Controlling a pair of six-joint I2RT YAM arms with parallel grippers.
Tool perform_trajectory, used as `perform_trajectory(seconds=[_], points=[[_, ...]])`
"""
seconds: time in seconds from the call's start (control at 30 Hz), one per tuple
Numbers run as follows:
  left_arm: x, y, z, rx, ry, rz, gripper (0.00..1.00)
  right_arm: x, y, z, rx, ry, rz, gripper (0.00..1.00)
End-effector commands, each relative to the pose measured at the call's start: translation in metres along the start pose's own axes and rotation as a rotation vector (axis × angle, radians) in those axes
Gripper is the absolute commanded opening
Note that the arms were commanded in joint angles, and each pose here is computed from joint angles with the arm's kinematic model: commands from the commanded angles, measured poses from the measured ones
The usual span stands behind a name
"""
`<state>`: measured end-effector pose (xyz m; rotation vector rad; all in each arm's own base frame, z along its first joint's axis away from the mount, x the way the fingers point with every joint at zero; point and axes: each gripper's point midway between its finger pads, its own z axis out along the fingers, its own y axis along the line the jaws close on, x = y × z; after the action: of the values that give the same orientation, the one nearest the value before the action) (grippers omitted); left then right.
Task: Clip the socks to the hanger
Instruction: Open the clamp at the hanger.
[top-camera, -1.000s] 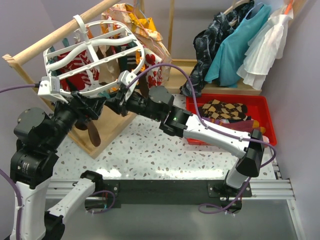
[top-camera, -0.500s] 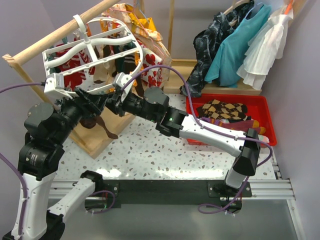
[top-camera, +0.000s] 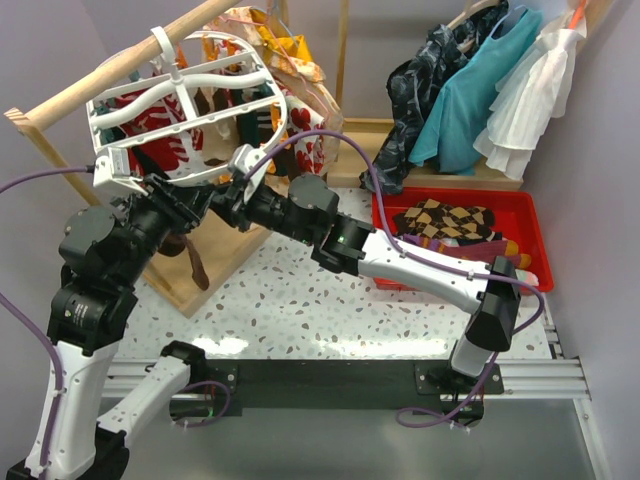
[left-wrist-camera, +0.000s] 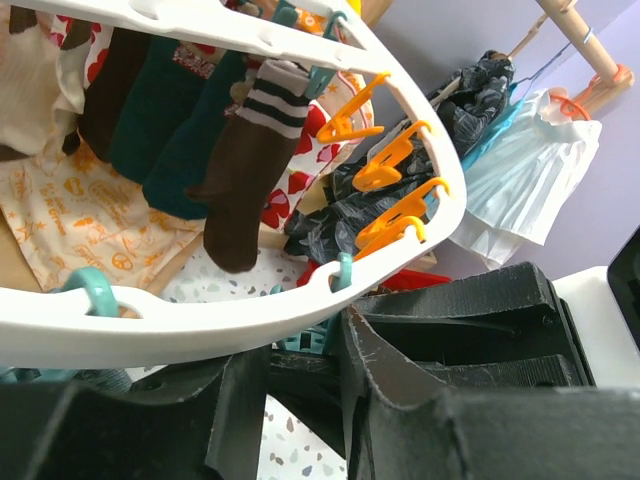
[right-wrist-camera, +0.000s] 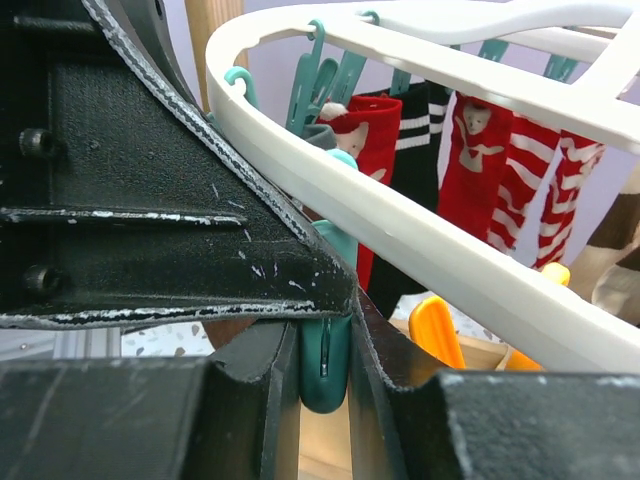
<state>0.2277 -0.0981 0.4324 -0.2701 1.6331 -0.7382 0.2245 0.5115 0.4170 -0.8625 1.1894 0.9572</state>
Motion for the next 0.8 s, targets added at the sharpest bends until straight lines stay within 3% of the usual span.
perform_trajectory(seconds=[0.0,0.13,0.27,0.33,0.4,0.47,0.6,0.77], points=[[-0.030,-0.017,0.011,0.066,-0.130,-0.005,0.32,0.011,0.043,-0.004,-0.154,0.023,0.011,0.01],[-0.032,-0.018,0.013,0.074,-0.147,0.004,0.20,0.016,0.042,-0.008,-0.144,0.037,0.017,0.10],[-0.033,-0.016,0.013,0.072,-0.149,0.039,0.07,0.020,0.033,-0.019,-0.091,0.065,0.019,0.43],[-0.031,-0.015,0.013,0.068,-0.145,0.053,0.00,0.023,0.025,-0.031,-0.048,0.097,0.015,0.50],[-0.033,-0.010,0.013,0.046,-0.157,0.074,0.00,0.037,0.013,-0.044,0.011,0.156,0.007,0.59],[-0.031,-0.007,0.013,0.036,-0.150,0.094,0.00,0.033,0.001,-0.059,0.059,0.180,0.001,0.63],[-0.025,0.002,0.015,0.008,-0.136,0.122,0.00,0.065,-0.030,-0.105,0.204,0.356,-0.006,0.72],[-0.015,0.013,0.017,-0.025,-0.100,0.157,0.00,0.085,-0.099,-0.184,0.490,0.515,-0.027,0.77]])
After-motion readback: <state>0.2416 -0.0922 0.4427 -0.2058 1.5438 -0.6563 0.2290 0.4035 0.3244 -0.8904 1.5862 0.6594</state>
